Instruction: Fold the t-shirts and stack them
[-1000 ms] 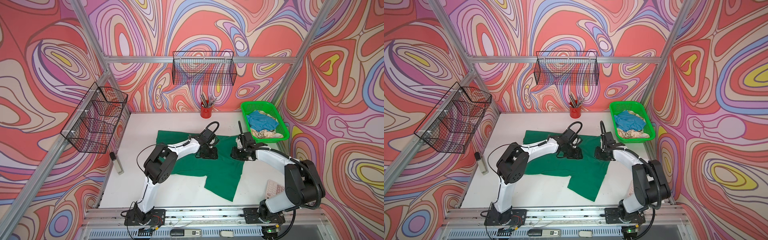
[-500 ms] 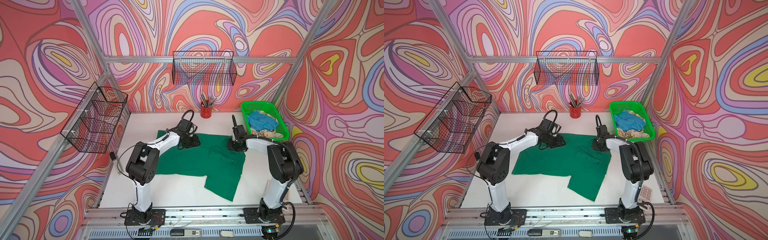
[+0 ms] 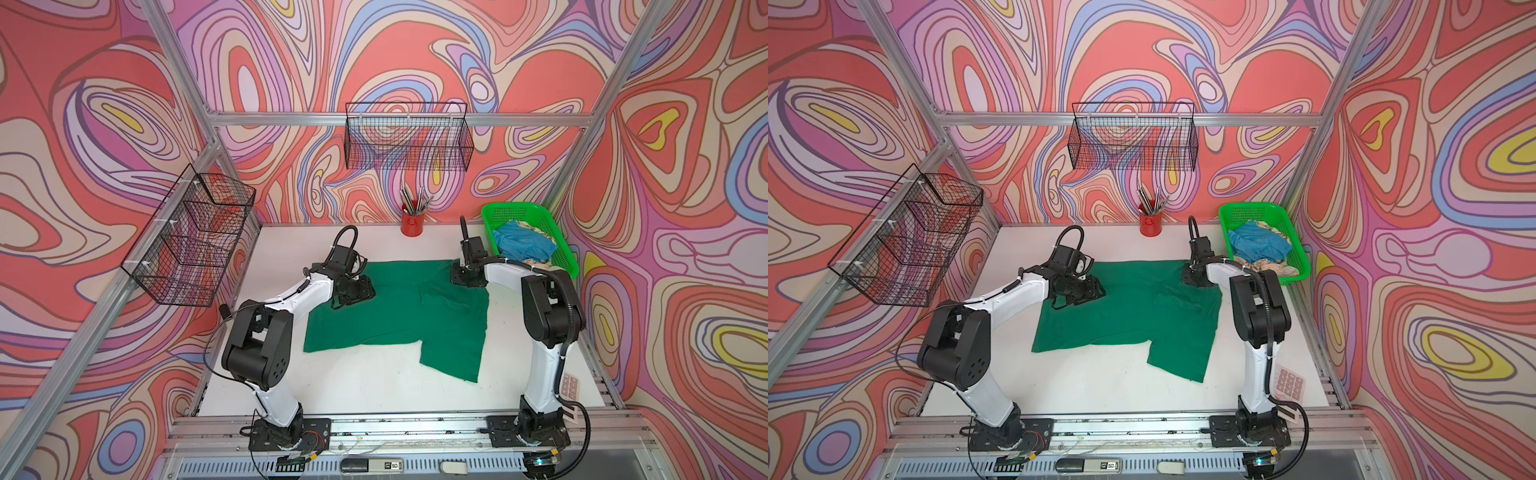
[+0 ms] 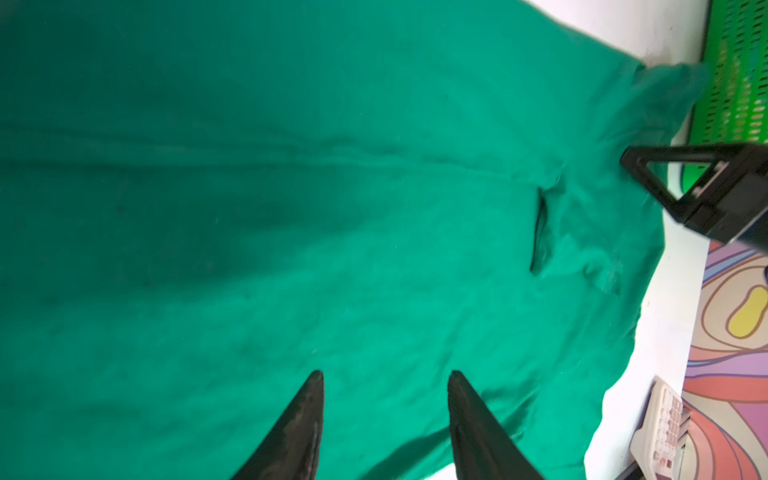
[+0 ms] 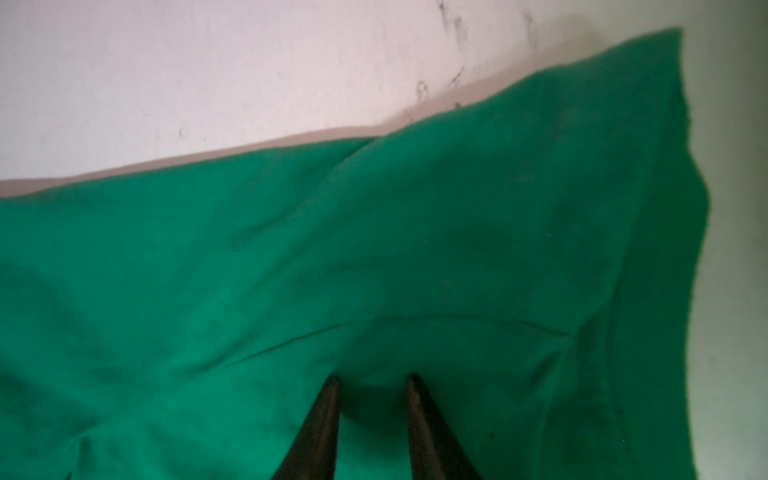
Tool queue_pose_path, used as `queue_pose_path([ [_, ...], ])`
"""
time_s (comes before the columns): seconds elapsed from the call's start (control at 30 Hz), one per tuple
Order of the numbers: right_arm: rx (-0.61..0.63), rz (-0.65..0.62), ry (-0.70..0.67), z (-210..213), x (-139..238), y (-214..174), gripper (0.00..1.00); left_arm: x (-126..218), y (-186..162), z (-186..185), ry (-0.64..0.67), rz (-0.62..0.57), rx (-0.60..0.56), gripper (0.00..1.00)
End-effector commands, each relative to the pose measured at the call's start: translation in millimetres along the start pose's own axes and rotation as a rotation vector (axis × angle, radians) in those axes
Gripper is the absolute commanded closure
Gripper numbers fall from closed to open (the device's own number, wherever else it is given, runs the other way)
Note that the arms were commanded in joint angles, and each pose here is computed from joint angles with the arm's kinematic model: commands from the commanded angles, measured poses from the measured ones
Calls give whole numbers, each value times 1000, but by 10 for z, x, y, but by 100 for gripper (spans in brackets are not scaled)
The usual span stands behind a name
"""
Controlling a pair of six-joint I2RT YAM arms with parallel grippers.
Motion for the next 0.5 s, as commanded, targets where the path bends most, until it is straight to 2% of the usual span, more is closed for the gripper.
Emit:
queue_pose_path([
  [0.0,-1,41,10,-8,208,-45,65,176,-101,105,52,-11,12,48],
  [0.1,-20,15,47,41,640,-39,55,335,-251,247,102,-9,44,46],
  [0.2,-49,37,89,52,1014,-283,48,462,-448,439,153,5,105,42],
  [0.37,-182,157,150,-24,1385,-1176,46,652,-787,774,245,3,213,35],
  [0.47,-275,211,157,-58,1578,-1704,46,733,-944,944,251,7,288,33],
])
Point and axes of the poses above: each gripper's point midway between its finger pads, its own x axis back along the fingers, its own z axis along the line the jaws close on, y = z × x, the point moved 5 cm from there along x, back along the fingers, and after that the axes turned 4 degrees about x, right-handed, at the moved point
